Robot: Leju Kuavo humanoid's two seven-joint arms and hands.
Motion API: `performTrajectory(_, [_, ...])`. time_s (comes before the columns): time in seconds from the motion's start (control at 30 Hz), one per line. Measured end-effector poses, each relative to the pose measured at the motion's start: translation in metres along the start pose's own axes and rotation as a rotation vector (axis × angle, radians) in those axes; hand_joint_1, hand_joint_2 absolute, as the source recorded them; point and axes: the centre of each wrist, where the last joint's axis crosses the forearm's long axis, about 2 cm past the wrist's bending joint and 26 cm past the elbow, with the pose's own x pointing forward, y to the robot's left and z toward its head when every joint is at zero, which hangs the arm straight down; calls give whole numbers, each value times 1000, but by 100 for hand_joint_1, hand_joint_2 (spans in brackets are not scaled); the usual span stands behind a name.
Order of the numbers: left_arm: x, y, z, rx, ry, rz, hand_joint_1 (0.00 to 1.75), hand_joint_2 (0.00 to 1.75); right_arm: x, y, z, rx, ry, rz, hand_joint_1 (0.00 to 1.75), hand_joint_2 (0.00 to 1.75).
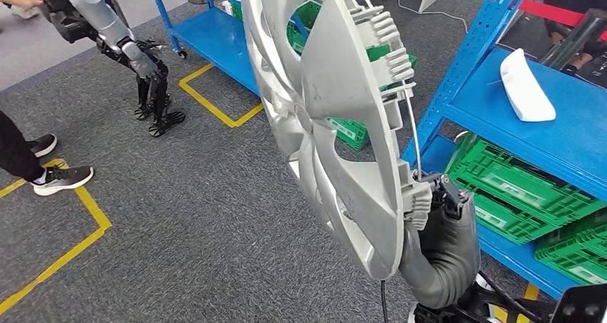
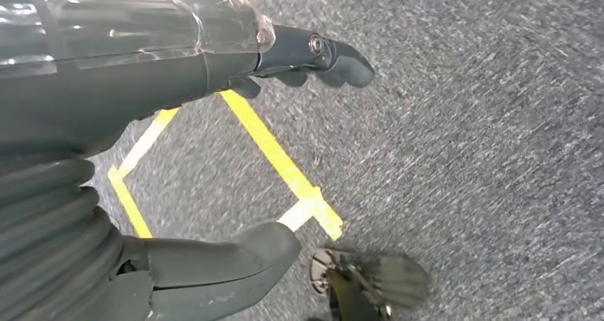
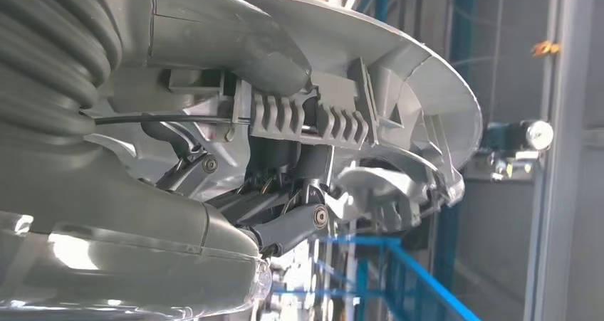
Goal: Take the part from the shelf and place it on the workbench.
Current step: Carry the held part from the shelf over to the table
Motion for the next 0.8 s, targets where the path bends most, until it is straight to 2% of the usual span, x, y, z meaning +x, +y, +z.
performTrajectory(0.8, [1,-11,1,-22,-12,-5,0,175,3,-2,-3,24,-9,9,175,175])
